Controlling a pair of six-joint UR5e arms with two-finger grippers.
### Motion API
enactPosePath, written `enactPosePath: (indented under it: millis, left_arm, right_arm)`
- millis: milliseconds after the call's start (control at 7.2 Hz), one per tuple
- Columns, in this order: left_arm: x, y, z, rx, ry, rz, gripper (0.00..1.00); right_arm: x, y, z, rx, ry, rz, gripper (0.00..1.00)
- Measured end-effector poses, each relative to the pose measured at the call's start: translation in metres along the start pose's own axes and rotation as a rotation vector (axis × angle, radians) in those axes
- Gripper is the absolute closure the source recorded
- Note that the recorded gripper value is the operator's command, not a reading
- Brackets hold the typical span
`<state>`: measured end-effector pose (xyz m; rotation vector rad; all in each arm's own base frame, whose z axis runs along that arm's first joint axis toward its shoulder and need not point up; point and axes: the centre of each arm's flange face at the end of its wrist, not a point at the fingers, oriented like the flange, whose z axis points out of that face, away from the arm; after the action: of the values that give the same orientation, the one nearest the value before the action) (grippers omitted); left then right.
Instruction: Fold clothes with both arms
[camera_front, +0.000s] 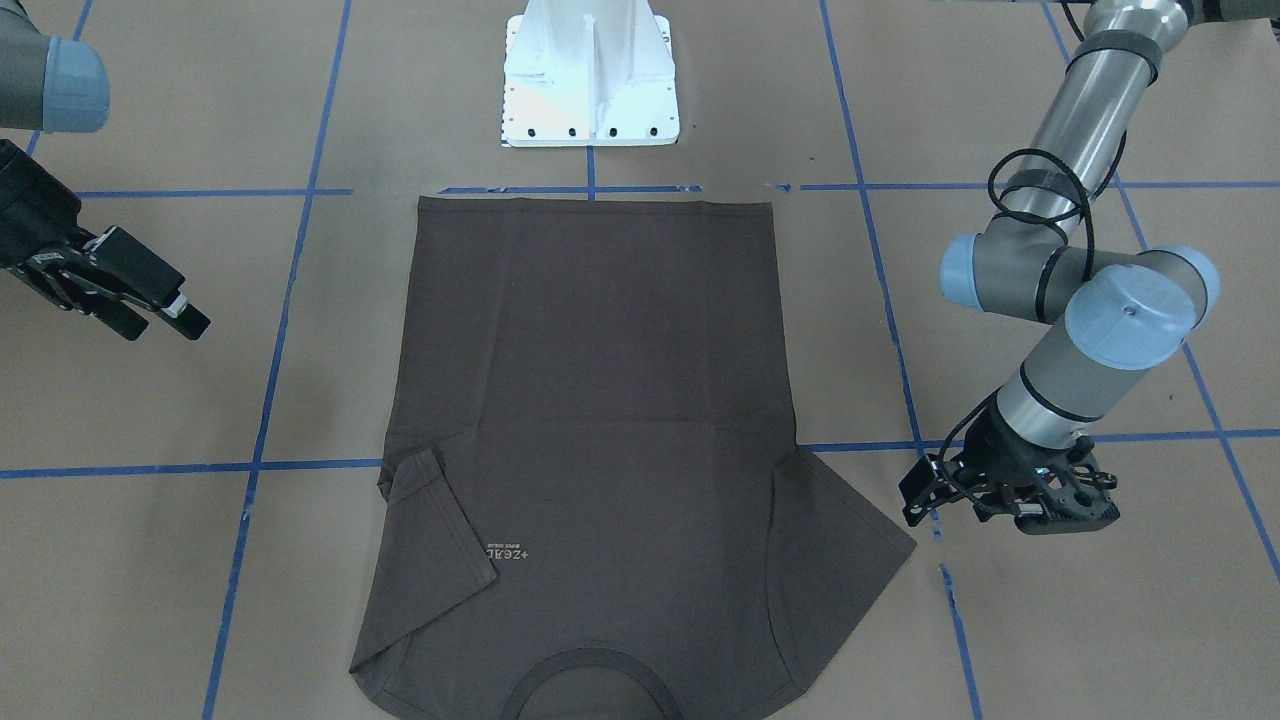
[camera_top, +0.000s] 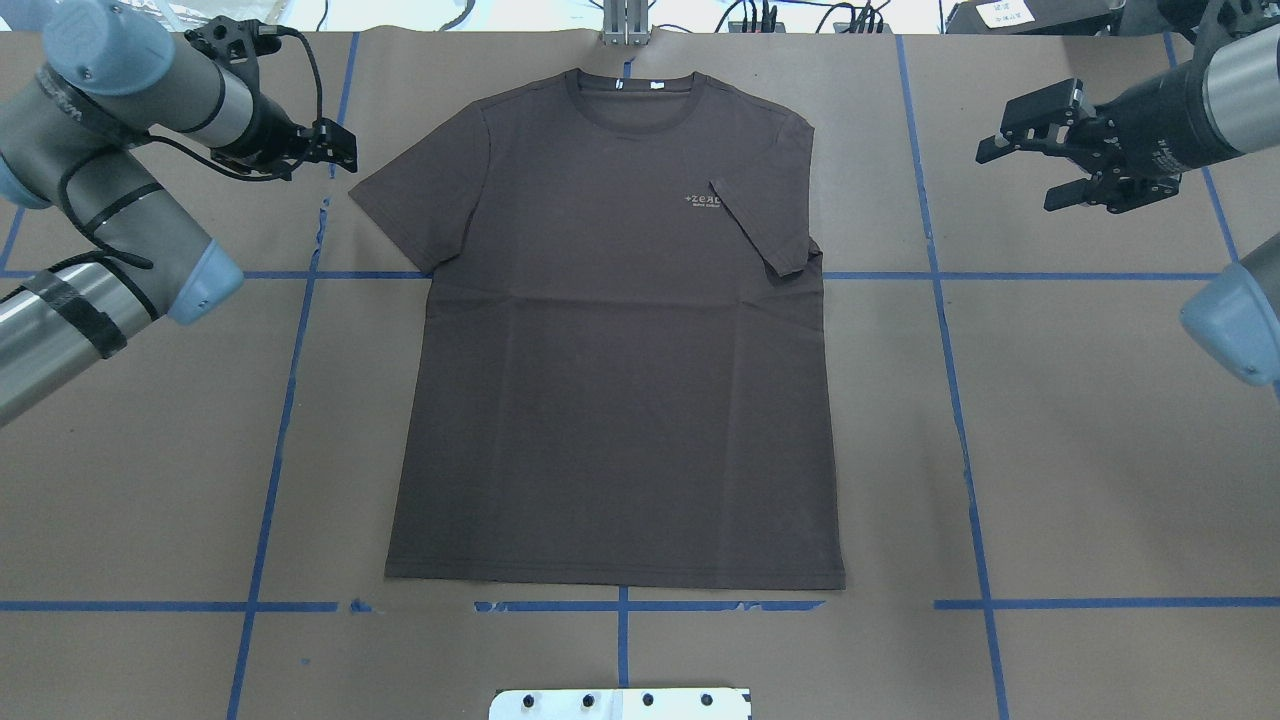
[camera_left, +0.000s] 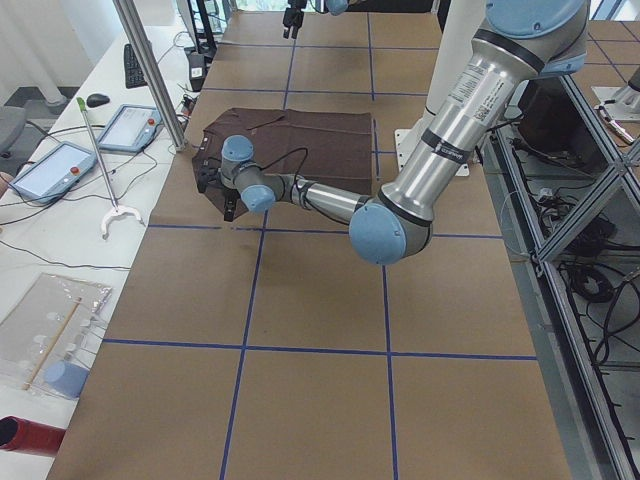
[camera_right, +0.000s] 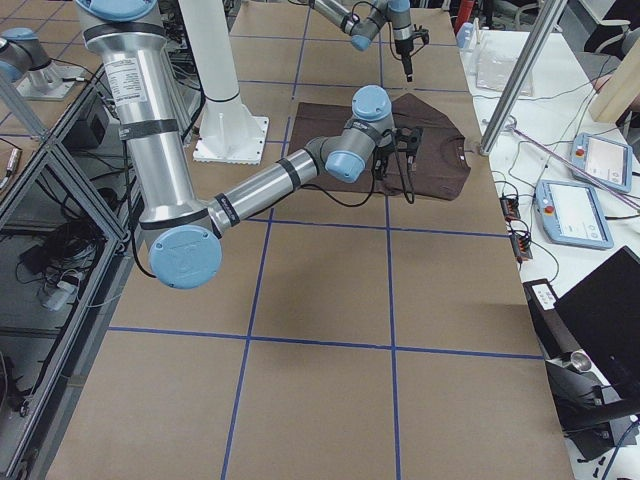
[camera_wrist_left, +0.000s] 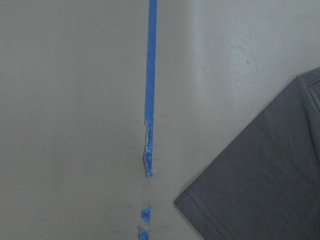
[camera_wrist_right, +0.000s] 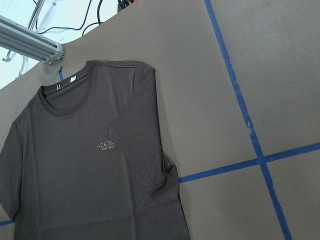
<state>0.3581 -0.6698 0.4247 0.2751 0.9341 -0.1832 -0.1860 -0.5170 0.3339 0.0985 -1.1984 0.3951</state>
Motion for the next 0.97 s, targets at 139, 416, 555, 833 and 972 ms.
enactPosePath:
  millis: [139, 416, 555, 833, 972]
  left_arm:
    - [0.007, 0.002, 0.011, -0.006, 0.000, 0.003, 0.25]
    - [0.012, 0.003, 0.028, -0.002, -0.008, 0.010, 0.29]
    - [0.011, 0.002, 0.035, 0.011, -0.013, 0.014, 0.30]
    - [0.014, -0.001, 0.041, 0.023, -0.011, 0.019, 0.31]
    - [0.014, -0.001, 0.042, 0.024, -0.011, 0.019, 0.32]
  right_arm:
    - [0.001, 0.001, -0.001, 0.002, 0.000, 0.000, 0.00]
    - [0.002, 0.001, -0.001, 0.005, 0.002, 0.000, 0.00]
    - [0.003, 0.002, -0.002, 0.005, 0.002, 0.001, 0.00]
    - [0.005, 0.003, -0.003, 0.006, 0.004, 0.003, 0.00]
    - [0.005, 0.004, -0.003, 0.007, 0.003, 0.003, 0.00]
